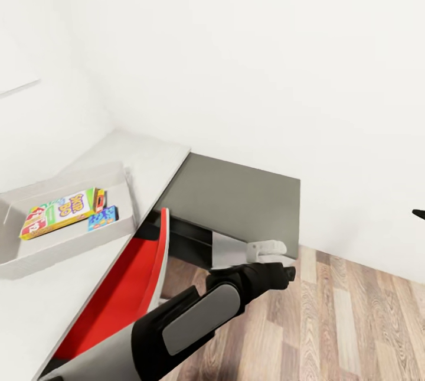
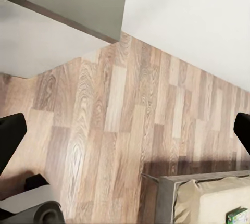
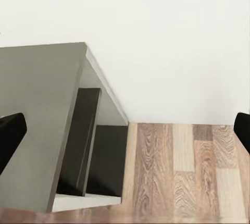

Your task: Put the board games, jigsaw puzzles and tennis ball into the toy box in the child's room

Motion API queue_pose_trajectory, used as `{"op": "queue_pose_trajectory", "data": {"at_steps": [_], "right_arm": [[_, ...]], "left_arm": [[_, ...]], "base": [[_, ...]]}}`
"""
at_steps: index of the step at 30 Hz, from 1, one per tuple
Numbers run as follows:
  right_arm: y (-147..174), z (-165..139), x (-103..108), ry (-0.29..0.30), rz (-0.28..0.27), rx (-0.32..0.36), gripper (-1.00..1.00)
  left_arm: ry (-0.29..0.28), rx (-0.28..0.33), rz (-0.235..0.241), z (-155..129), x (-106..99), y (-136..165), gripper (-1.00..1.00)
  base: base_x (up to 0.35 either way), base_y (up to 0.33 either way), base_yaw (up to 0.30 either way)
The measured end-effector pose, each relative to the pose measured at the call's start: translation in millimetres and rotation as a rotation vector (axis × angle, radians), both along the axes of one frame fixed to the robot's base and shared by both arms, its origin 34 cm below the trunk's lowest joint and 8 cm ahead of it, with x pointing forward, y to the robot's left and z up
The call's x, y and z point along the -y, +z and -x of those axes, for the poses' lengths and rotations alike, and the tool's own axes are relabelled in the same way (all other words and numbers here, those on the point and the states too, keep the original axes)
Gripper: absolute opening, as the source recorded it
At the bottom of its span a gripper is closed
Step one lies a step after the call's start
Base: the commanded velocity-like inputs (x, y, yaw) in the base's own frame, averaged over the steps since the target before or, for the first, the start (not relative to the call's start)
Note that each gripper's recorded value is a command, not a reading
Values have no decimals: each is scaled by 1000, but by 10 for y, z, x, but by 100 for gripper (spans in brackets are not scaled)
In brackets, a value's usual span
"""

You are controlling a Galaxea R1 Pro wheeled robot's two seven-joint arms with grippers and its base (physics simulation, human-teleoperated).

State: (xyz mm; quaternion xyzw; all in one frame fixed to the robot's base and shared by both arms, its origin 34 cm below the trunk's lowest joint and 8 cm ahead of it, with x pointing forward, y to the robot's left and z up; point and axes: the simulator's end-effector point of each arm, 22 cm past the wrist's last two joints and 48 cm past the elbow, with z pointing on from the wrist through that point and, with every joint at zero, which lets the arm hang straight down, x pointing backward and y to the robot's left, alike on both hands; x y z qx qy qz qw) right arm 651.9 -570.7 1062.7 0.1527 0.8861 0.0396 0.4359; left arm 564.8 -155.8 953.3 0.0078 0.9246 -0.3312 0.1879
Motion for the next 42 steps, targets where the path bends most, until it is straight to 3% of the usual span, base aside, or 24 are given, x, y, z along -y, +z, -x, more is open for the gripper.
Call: {"op": "queue_pose_trajectory", "data": {"at_steps": [6, 26, 35, 39, 42], "right_arm": [[-180, 14, -68, 22, 61, -69, 100], [-180, 42, -155, 19, 45, -58, 100], [-127, 49, -163, 18, 42, -46, 100], [-598, 241, 120, -95, 21, -160, 100], [-813, 297, 103, -109, 38, -222, 100]], "left_arm": [[10, -13, 0, -8, -13, -115, 100], [17, -12, -37, -19, -78, -205, 100], [37, 4, -7, -61, -68, -136, 100], [44, -4, -31, -70, -119, -230, 100], [48, -12, -52, -68, -158, -312, 100]], "base": [[0, 0, -220], [0, 0, -220], [0, -37, -220], [0, -280, -219], [0, -297, -218]]}}
